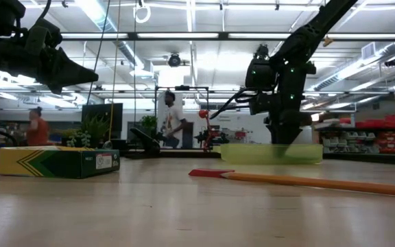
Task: Pack school essentials
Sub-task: Put the green scissors into the yellow supply box, then put the yellow pencil into the yellow supply box
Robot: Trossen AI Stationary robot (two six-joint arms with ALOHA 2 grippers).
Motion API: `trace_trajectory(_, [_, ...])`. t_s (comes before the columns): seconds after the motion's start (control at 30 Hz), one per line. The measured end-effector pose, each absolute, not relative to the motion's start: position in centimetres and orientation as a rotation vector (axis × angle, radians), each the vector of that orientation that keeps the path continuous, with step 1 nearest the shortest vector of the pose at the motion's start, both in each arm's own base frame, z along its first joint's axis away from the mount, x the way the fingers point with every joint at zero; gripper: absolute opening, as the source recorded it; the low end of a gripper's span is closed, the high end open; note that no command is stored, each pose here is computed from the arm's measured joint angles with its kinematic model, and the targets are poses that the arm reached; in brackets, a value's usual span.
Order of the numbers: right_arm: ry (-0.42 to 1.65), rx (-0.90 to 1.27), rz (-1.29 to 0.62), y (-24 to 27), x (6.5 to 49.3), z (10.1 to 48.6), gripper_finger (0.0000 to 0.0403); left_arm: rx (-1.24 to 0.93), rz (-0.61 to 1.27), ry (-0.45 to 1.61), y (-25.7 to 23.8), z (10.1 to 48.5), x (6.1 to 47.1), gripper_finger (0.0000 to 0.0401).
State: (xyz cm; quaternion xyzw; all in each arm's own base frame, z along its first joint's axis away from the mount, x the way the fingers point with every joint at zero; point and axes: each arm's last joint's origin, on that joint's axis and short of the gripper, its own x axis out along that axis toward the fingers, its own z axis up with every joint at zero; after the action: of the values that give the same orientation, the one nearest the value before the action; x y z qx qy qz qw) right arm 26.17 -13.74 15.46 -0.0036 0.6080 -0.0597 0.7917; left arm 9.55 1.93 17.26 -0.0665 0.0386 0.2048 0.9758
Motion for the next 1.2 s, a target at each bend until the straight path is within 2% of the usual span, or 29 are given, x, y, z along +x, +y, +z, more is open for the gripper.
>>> trace_trajectory(0.53, [1.31, 0.005, -0.165, -14.6, 26.2, 16.2, 0.0213, -0.134, 0.412, 0.078, 1.9, 17.3, 9.5, 0.0028])
trace_trajectory(0.87, [1.333, 0.005, -0.219, -15.0, 26.8, 18.1, 0.0219, -0.134, 0.413, 0.078, 1.9, 17.3, 9.5, 0.0038])
trace_trajectory(1.2, [1.347, 0.053, -0.246, -15.3, 27.3, 20.2, 0.0219, -0.134, 0.412, 0.078, 1.9, 17.3, 9.5, 0.0029])
